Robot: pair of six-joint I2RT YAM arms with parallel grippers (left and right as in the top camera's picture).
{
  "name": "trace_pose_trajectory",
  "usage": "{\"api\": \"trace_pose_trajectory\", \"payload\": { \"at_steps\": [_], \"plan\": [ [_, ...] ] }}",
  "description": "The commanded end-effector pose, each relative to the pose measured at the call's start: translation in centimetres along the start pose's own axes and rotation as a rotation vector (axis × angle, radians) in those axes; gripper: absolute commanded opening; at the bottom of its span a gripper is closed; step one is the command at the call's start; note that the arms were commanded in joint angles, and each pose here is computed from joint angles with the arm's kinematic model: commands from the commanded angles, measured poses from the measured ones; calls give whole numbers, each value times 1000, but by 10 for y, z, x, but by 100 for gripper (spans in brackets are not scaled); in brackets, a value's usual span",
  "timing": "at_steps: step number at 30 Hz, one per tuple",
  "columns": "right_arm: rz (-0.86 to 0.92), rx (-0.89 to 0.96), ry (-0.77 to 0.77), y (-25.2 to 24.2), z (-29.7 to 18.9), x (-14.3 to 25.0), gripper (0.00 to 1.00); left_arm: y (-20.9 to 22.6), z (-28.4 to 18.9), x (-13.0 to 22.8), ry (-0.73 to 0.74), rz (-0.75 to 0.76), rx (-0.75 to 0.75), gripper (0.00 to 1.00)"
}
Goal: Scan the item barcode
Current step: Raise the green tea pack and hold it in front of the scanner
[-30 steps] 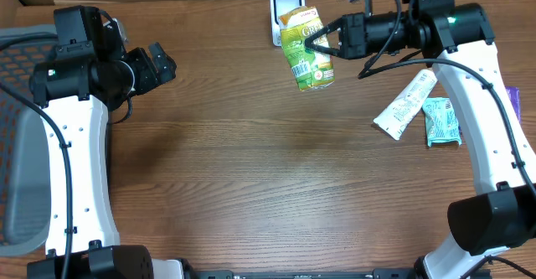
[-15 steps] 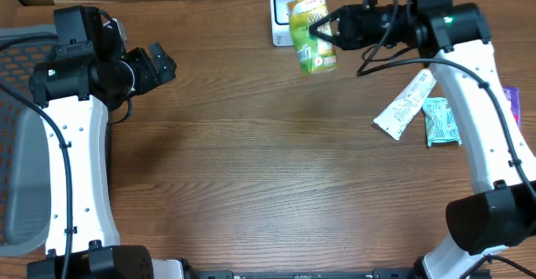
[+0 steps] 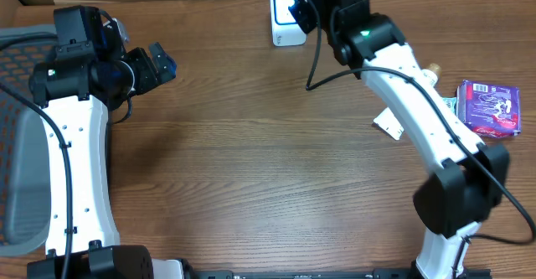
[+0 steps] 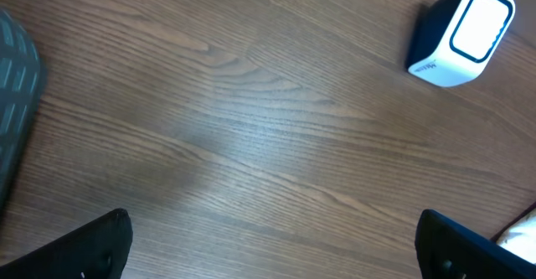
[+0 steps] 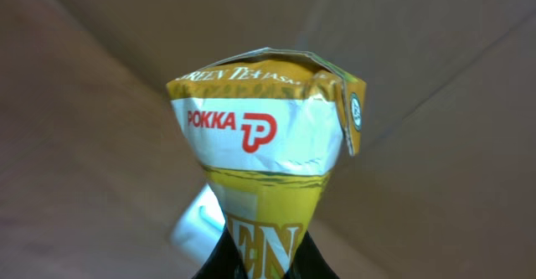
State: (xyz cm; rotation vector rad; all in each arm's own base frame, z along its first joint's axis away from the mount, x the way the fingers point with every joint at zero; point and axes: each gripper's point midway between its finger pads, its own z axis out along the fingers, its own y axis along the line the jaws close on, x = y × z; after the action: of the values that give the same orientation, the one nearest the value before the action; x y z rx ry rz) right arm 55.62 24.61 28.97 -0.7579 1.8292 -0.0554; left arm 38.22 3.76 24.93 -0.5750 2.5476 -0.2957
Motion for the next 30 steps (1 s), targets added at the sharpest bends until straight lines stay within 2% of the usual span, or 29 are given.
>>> {"api": "trace_pose_trajectory", "payload": {
  "at_steps": [1,9,14,22,30],
  "plan": [
    [-162,125,14,-21,22,9,4,-4,1,-1,1,-4,11,100],
    [-356,176,8,-9,77,38,4,-4,1,-1,1,-4,12,100],
    [-389,198,-16,-3,97,48,4,-4,1,-1,1,-4,12,100],
    [-464,224,-111,11,95,20,4,-4,1,-1,1,-4,12,100],
    [-486,202,-114,21,95,19,4,-4,1,-1,1,-4,11,100]
  ]
}}
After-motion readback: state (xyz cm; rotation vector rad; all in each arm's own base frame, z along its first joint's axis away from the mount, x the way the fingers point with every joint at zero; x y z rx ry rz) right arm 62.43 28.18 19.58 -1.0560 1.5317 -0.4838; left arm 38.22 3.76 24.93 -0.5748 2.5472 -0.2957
